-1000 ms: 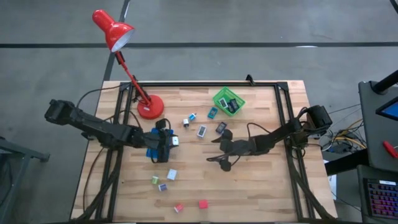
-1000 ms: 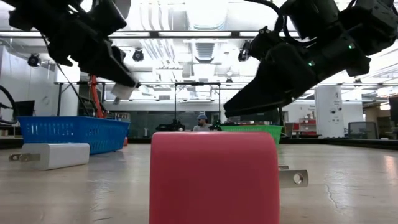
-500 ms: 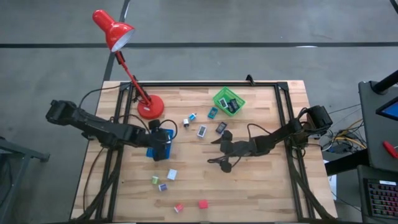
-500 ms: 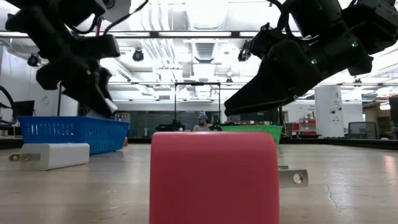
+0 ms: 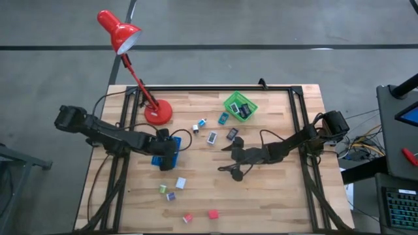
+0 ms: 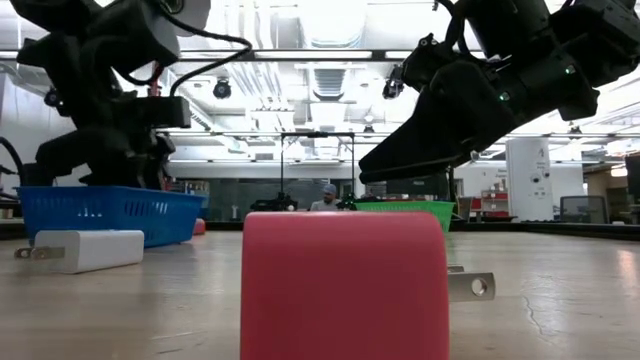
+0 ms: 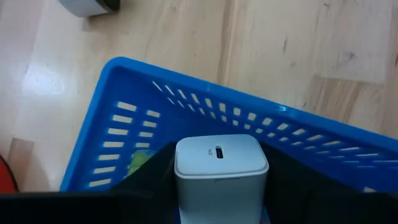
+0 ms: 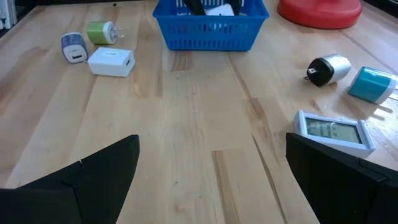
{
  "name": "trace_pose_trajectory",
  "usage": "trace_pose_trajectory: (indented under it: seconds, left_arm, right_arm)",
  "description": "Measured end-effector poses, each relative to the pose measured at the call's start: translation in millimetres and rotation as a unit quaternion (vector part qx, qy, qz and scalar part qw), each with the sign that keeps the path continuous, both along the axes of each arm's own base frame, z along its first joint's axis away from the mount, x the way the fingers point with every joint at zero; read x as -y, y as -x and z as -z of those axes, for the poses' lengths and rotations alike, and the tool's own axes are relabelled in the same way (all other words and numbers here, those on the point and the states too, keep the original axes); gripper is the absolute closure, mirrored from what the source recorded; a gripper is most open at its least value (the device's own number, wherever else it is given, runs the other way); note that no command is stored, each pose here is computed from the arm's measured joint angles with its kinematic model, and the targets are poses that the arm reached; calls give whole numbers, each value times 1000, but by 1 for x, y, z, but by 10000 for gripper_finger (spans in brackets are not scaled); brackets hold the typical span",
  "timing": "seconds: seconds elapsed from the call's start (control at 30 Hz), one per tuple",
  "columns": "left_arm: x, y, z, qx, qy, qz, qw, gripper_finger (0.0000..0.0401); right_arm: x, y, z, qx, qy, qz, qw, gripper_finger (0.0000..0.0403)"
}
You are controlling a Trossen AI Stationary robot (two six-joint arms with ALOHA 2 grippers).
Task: Pick & Place Office items
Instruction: Put the right white charger adapter into the blue basket, then put the pink charger adapter into the blue basket
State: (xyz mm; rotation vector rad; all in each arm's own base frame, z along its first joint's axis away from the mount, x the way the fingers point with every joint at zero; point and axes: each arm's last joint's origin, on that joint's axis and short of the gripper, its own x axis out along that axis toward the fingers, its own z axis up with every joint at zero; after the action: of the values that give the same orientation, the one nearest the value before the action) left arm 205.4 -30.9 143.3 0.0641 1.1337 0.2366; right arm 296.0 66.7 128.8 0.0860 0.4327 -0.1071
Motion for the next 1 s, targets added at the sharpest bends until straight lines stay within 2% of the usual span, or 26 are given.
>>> trace_pose_trajectory:
  seconds: [0.37,0.53,0.6,1.0]
  left_arm:
    - [-1,-1,-1,10,-13,-12,1000,225]
    - [-2,0,-8,35,-28,-24,999,148]
    - [-2,0,-10,42,-28,-24,998,133]
    - [-2,1,-24,89,-23,-16,996,140]
  right_arm:
    - [0,0,0,0,0,0,1000,7]
    - [0,0,0,0,0,0,1000,7]
    - [0,0,0,2,0,0,1000,7]
    - [0,0,-1,3,-1,0,1000,7]
